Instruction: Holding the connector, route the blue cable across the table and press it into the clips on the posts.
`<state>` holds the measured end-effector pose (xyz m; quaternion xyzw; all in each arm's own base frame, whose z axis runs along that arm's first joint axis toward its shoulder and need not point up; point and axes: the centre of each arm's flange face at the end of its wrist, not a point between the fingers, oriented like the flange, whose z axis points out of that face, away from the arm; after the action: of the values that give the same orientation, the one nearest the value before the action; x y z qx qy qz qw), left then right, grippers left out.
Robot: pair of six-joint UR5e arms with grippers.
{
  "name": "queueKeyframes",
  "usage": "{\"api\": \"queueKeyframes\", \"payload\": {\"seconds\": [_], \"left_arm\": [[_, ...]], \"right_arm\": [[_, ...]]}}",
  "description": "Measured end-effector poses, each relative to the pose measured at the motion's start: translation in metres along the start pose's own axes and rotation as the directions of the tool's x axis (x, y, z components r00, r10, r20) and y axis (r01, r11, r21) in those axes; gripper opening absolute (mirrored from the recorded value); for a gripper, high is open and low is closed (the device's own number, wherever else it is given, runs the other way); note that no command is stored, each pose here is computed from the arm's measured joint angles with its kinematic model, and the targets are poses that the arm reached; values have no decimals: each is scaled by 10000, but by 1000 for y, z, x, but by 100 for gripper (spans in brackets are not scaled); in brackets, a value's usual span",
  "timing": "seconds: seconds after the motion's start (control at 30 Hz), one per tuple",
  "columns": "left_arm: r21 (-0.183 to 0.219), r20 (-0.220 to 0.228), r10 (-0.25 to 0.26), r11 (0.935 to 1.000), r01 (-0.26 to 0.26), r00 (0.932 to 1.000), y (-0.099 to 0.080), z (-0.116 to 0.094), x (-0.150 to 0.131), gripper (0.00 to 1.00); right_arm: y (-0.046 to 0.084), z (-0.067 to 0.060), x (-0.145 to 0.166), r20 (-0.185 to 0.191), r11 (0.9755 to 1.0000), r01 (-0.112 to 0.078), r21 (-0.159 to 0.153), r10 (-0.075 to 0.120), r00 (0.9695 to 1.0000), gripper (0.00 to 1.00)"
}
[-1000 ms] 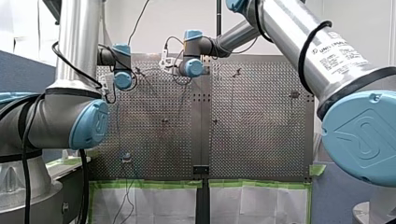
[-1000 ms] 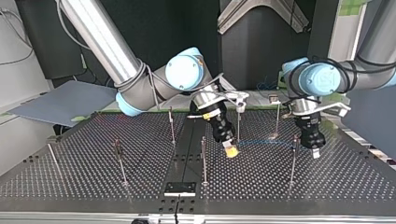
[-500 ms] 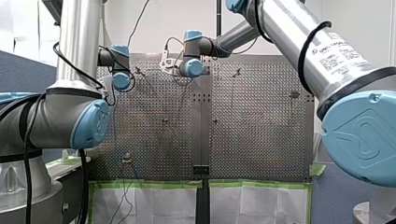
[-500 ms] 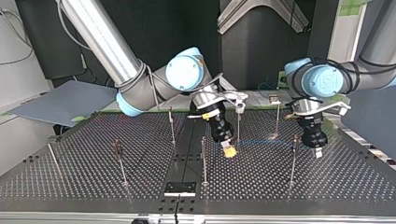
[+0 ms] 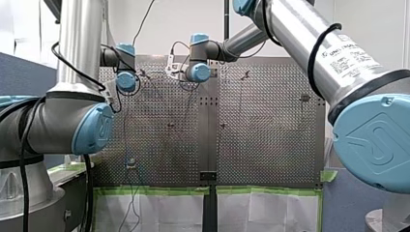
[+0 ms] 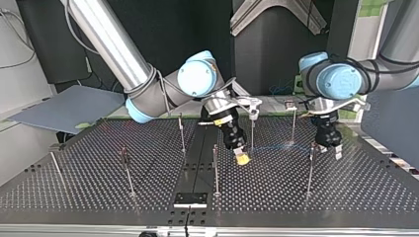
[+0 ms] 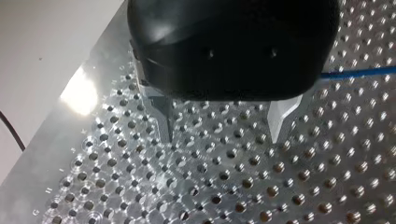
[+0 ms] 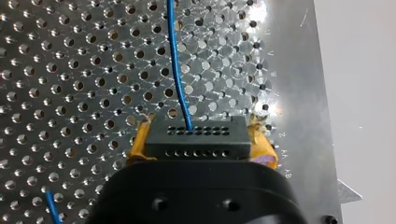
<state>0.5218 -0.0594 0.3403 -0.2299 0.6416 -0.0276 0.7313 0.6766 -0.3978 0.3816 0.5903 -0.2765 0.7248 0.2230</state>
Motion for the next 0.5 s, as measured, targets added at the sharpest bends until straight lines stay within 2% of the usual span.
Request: {"api": "queueKeyframes", "payload": {"seconds": [0.13,0.23,0.5], "left_arm": [[38,-288,-331,9994,332,9990,1,-18,-1,100],[239,-344,-562,9981,570,9978,-1,-29,-2,100],[645,-435,-675,9954,703,9968,-8,-56,-8,100]], "right_arm": [[0,0,-3,49,10000,2,-8,-2,10000,0],[1,0,-5,98,10000,3,-22,-3,10000,0],[1,-1,-8,209,10000,9,-66,-8,9998,0]]}}
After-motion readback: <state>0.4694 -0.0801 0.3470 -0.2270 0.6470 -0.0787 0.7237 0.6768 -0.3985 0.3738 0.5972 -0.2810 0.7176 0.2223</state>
